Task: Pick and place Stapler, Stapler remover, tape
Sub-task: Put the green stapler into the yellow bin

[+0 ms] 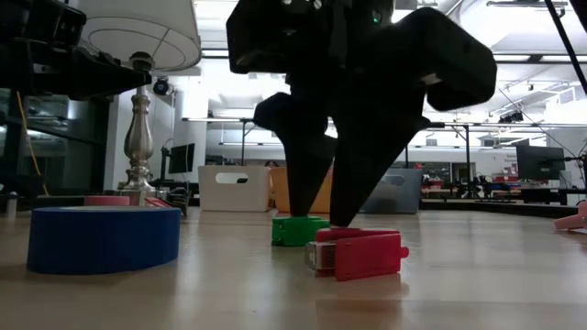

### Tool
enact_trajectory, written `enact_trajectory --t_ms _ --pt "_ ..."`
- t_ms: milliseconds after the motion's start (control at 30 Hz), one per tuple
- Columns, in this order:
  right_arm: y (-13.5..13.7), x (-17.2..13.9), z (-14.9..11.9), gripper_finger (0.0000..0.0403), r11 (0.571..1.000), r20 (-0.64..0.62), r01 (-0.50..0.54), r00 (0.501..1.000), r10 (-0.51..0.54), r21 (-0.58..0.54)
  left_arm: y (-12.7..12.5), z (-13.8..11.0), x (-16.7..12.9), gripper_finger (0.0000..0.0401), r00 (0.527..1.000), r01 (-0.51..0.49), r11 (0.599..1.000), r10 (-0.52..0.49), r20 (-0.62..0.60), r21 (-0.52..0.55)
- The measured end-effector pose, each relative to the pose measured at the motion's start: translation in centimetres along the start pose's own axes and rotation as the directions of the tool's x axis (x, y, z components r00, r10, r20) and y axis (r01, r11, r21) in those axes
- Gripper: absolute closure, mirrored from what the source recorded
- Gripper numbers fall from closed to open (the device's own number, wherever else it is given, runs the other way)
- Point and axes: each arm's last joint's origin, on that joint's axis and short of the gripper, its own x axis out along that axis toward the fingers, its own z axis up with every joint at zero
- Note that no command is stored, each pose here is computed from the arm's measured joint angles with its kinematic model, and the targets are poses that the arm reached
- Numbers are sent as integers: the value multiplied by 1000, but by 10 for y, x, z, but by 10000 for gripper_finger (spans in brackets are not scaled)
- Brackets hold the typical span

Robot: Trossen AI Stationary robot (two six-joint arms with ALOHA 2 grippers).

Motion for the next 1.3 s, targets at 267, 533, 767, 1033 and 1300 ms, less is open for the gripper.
enact_trajectory --t_ms 267,533,767,1033,1300 --pt "-2 3 0 171 1000 -1 13 1000 -13 -17 0 0 0 305 1000 0 1000 0 0 0" --pt "-4 7 0 197 1000 -7 13 1000 -13 -18 0 0 0 305 1000 0 1000 0 0 0" --pt "-5 14 -1 234 1000 -17 10 1000 -11 -18 0 0 0 305 1000 0 1000 0 0 0" --pt "-6 14 -2 273 999 -26 24 999 -25 -26 0 0 0 305 1000 0 1000 0 0 0" --pt "-8 14 -2 318 999 -31 20 999 -21 -30 0 0 0 305 1000 0 1000 0 0 0"
